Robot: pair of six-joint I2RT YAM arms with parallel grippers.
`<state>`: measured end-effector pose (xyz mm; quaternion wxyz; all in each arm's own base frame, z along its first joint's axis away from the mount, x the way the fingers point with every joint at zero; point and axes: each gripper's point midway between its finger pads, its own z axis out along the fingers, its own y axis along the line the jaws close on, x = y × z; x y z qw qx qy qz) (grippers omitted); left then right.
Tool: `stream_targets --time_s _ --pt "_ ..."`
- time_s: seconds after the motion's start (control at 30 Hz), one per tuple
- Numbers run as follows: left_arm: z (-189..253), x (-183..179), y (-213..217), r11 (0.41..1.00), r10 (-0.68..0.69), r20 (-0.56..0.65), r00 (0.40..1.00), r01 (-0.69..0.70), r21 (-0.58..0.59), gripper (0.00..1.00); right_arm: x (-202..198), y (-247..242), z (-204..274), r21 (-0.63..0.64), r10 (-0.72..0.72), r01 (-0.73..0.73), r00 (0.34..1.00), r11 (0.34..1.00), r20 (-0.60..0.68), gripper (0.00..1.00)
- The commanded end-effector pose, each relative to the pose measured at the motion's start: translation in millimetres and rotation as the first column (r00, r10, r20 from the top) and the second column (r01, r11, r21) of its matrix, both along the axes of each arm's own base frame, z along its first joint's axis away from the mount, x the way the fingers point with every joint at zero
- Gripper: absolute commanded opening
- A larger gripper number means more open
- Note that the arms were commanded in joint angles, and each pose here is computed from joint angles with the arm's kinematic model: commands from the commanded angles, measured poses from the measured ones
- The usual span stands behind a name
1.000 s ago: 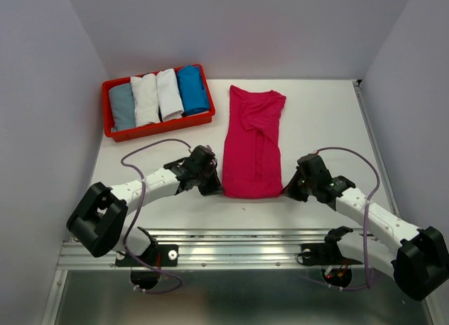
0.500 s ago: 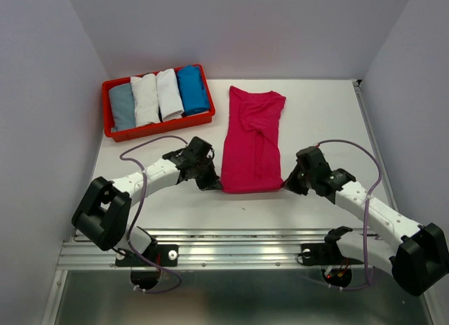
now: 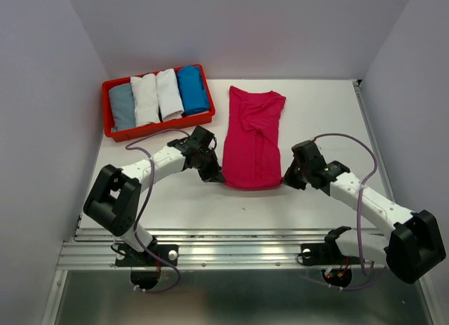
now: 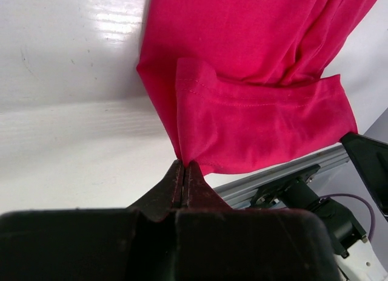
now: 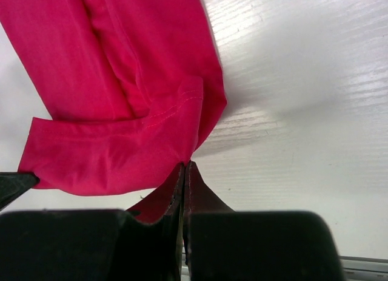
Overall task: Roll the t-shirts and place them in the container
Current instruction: Roll the T-shirt to the center of the board.
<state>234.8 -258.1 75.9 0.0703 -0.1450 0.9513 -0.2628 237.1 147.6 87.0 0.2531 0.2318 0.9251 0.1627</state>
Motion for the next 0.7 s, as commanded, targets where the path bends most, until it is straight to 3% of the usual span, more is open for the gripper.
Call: stream_targets --time_s 0.0,0.23,0.6,0.67 --pt "11 7 -1 1.000 -0.007 -0.008 1.000 0.007 -0.011 0.00 20 2 17 -0.011 -0.008 0.008 0.998 1.000 0.061 0.01" --pt "15 11 3 1.000 -0.001 -0.003 1.000 0.001 -0.001 0.00 23 3 14 -0.022 -0.003 0.004 0.999 1.000 0.050 0.01" --pt "-22 -34 13 0.996 -0.058 -0.067 0.996 0.053 -0.066 0.00 -12 8 -11 0.058 0.043 -0.042 0.999 0.997 -0.028 0.01" --pt "-27 -39 14 0.996 -0.066 -0.071 0.995 0.061 -0.069 0.17 -15 8 -12 0.066 0.044 -0.042 0.999 0.997 -0.032 0.02"
